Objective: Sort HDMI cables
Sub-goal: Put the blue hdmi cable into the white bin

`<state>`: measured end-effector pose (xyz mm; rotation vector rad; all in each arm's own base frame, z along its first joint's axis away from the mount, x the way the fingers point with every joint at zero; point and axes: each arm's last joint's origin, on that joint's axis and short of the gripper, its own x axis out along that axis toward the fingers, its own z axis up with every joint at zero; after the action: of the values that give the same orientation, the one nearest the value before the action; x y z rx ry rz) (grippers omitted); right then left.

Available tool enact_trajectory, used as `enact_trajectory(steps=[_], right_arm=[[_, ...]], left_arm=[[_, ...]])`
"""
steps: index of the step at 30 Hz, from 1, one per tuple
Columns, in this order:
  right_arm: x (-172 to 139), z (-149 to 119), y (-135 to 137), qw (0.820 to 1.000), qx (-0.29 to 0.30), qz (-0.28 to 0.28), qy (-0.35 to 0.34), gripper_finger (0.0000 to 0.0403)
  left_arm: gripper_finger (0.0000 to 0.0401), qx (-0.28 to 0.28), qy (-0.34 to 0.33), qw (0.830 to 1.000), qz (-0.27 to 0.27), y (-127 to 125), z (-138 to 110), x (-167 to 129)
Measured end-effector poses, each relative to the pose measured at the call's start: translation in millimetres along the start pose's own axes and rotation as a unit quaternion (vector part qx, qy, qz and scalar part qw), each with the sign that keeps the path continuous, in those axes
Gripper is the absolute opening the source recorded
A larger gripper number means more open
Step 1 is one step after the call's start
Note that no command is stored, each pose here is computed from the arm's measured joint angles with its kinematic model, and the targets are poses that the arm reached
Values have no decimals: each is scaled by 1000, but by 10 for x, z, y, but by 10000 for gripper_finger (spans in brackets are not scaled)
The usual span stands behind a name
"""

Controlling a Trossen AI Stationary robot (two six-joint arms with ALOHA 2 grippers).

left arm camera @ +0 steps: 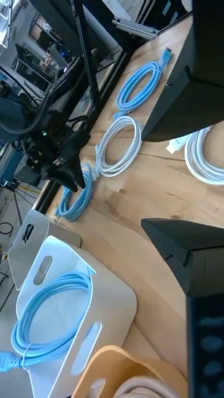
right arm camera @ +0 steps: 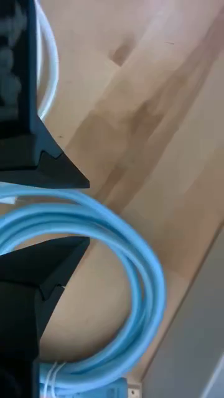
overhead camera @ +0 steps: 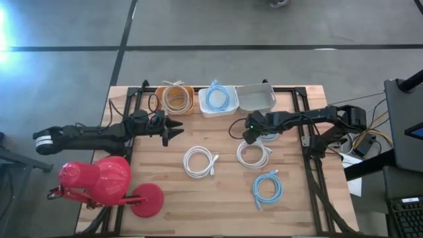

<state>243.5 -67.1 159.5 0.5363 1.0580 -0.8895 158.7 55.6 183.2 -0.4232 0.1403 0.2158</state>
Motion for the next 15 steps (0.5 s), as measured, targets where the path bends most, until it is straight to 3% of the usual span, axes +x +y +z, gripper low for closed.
enact_trajectory(steps=[15], right_arm=[[51,-31,-19,1000,22,3,-7,134]], left_arm=[[213,-1,0,1000,-1,-1,0,0]])
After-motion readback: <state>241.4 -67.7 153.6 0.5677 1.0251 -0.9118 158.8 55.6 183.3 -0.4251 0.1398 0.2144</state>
